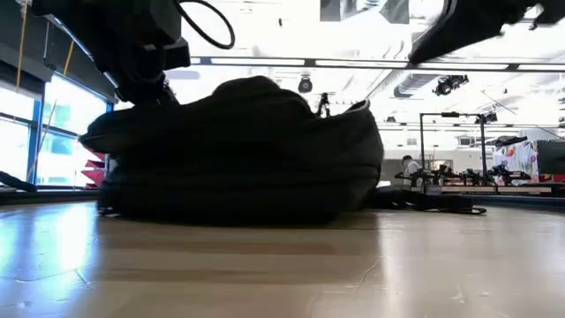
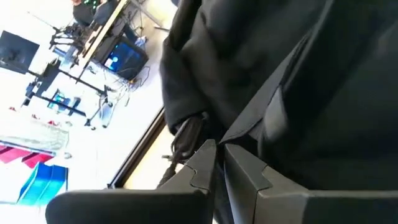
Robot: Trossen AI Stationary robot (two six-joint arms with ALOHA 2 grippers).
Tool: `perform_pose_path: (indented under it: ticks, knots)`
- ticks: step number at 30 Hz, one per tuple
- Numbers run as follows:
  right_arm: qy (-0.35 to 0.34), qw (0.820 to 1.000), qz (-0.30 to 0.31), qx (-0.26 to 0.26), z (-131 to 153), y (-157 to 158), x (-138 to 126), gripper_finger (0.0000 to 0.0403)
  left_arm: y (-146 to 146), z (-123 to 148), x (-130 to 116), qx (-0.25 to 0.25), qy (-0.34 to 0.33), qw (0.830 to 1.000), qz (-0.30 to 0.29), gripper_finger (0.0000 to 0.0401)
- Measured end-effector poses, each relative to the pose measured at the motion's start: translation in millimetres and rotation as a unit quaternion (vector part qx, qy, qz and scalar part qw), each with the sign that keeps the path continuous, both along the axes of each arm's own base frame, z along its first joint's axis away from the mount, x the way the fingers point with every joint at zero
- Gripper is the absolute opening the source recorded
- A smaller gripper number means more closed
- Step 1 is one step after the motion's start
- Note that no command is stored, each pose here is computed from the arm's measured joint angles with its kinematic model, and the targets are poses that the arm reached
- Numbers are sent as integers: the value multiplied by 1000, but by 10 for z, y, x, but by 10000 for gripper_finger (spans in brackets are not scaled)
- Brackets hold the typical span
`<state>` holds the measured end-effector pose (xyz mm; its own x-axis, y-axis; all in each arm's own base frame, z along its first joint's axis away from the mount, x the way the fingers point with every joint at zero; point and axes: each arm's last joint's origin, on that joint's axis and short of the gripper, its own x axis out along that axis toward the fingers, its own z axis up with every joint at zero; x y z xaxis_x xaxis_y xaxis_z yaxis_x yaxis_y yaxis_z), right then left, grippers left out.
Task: Unpack backpack
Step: Close the black backpack
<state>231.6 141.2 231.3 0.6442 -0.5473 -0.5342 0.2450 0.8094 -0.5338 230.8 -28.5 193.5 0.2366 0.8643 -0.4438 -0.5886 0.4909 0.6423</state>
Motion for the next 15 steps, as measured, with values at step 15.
perform_pose_path:
  ticks: [15]
  knots:
    - [42,989,60,127,204,-1020,302,82,-201,9,78,-7,37,995,-93,9]
